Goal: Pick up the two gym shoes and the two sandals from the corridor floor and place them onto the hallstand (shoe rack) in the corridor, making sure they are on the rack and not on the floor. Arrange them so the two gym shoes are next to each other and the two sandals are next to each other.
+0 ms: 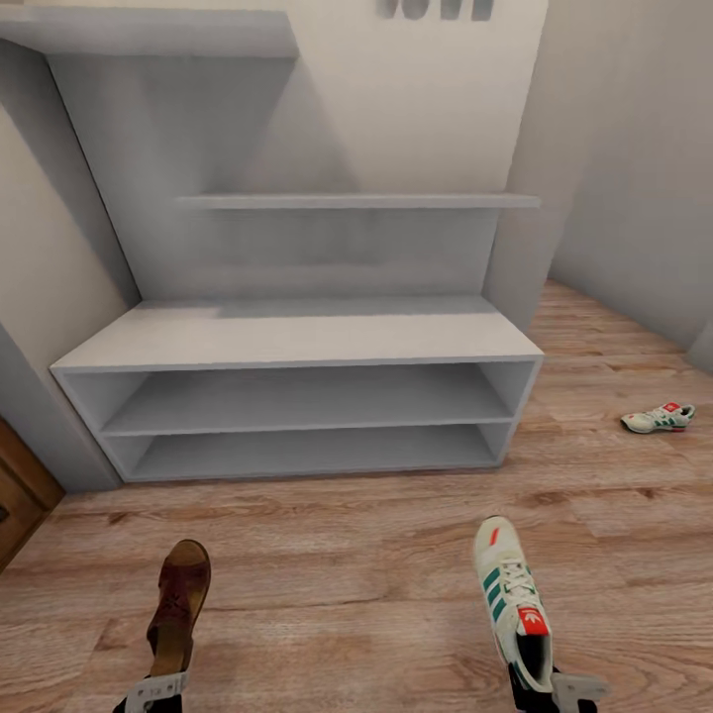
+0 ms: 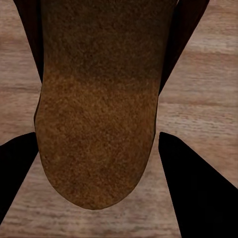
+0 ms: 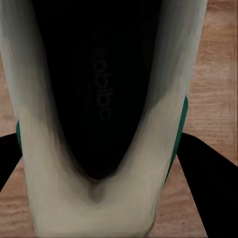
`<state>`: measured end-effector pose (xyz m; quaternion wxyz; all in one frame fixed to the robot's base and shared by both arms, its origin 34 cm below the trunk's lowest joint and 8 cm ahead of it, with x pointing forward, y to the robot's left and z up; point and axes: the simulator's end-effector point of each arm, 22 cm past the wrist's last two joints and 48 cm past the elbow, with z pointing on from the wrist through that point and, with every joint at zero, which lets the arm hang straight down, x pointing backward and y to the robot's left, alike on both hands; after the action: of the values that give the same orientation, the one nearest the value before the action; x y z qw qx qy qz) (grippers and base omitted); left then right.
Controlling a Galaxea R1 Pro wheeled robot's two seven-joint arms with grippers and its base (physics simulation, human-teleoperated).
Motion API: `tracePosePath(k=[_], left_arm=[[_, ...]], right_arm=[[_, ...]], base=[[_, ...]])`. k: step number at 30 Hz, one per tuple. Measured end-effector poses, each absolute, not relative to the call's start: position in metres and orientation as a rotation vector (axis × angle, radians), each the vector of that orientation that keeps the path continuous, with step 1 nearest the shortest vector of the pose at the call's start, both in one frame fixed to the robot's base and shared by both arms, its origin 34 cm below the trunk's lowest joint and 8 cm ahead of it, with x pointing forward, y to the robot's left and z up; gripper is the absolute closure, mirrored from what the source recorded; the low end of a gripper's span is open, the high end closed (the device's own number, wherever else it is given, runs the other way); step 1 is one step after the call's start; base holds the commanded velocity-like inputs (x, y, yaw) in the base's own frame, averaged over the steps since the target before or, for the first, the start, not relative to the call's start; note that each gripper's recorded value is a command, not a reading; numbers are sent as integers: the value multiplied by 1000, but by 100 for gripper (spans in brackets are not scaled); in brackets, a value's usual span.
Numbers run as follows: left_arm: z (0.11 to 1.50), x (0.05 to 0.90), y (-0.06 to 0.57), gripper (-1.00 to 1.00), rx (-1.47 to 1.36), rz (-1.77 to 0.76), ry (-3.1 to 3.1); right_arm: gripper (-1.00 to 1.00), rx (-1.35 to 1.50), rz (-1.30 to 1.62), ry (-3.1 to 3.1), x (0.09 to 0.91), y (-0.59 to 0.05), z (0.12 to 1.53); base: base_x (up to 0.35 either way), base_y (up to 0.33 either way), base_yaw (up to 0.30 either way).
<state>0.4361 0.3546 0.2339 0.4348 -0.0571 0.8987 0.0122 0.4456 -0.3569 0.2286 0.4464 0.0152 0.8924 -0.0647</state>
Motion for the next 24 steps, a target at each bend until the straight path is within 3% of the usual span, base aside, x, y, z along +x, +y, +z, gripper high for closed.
tracePosePath(k=[13, 24], left_arm=[[244, 487, 352, 100, -183, -3, 2242], [264, 547, 344, 100, -230, -54, 2244]], right_arm=[[100, 176, -348, 2172, 439, -467, 251], [100, 208, -380, 2162, 436, -486, 256]], base=[[0, 0, 0], [0, 0, 0]])
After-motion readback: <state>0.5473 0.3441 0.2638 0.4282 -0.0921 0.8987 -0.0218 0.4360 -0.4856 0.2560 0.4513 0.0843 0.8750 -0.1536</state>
